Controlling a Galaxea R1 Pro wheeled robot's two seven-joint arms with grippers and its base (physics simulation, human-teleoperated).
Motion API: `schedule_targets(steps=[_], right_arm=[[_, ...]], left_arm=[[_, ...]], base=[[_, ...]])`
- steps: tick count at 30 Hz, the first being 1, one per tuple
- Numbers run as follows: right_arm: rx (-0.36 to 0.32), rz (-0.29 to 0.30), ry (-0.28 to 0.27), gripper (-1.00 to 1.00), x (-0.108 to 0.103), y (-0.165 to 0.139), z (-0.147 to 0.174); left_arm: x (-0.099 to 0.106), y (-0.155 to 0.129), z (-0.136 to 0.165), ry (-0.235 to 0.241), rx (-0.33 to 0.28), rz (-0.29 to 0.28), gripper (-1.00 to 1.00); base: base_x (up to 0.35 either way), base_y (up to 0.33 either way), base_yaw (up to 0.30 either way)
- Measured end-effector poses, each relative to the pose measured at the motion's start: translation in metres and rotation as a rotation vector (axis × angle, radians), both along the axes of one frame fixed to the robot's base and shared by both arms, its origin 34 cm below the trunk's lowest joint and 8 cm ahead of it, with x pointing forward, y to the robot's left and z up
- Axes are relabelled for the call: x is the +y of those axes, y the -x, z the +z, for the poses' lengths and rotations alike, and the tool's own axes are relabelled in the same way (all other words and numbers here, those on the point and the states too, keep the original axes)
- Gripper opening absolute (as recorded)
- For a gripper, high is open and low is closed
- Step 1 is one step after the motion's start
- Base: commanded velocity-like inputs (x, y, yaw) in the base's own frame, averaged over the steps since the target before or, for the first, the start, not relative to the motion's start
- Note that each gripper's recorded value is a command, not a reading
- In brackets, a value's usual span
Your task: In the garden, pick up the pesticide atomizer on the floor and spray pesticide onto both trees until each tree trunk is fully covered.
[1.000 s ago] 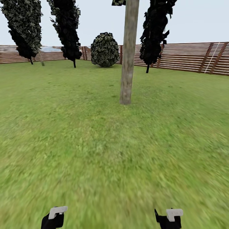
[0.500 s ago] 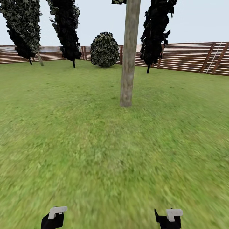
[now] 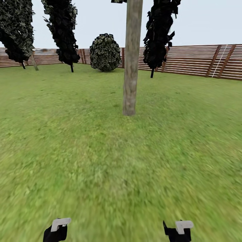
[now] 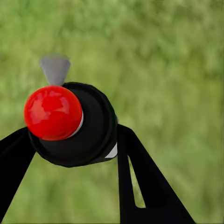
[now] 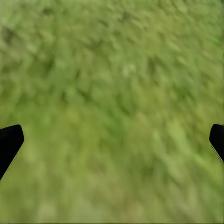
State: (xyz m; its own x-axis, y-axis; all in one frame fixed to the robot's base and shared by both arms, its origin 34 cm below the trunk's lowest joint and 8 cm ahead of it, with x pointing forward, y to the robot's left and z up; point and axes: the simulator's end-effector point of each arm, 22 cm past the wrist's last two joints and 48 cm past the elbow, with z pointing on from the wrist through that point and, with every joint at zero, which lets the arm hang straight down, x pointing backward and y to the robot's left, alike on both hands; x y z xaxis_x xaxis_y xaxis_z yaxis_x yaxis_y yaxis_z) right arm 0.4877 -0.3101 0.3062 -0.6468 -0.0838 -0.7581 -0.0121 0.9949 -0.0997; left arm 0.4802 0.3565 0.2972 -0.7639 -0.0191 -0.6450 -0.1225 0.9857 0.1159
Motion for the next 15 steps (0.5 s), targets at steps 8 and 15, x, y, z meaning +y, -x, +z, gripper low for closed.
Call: schedule_targets(steps=[8,15], right_arm=[[0.0,0.0,0.0,1.0,0.0,0.0001,-0.0001],[0.0,0.0,0.0,1.0,0.0,0.0001,-0.0001]], left_arm=[[0.0,-0.0001,0.0,0.0,0.0,0.0,-1.0],[0.0,-0.0001,0.0,0.0,0.0,0.0,-1.0]], base=[[0.335,0.0,0.0],[0.335,0.0,0.0]])
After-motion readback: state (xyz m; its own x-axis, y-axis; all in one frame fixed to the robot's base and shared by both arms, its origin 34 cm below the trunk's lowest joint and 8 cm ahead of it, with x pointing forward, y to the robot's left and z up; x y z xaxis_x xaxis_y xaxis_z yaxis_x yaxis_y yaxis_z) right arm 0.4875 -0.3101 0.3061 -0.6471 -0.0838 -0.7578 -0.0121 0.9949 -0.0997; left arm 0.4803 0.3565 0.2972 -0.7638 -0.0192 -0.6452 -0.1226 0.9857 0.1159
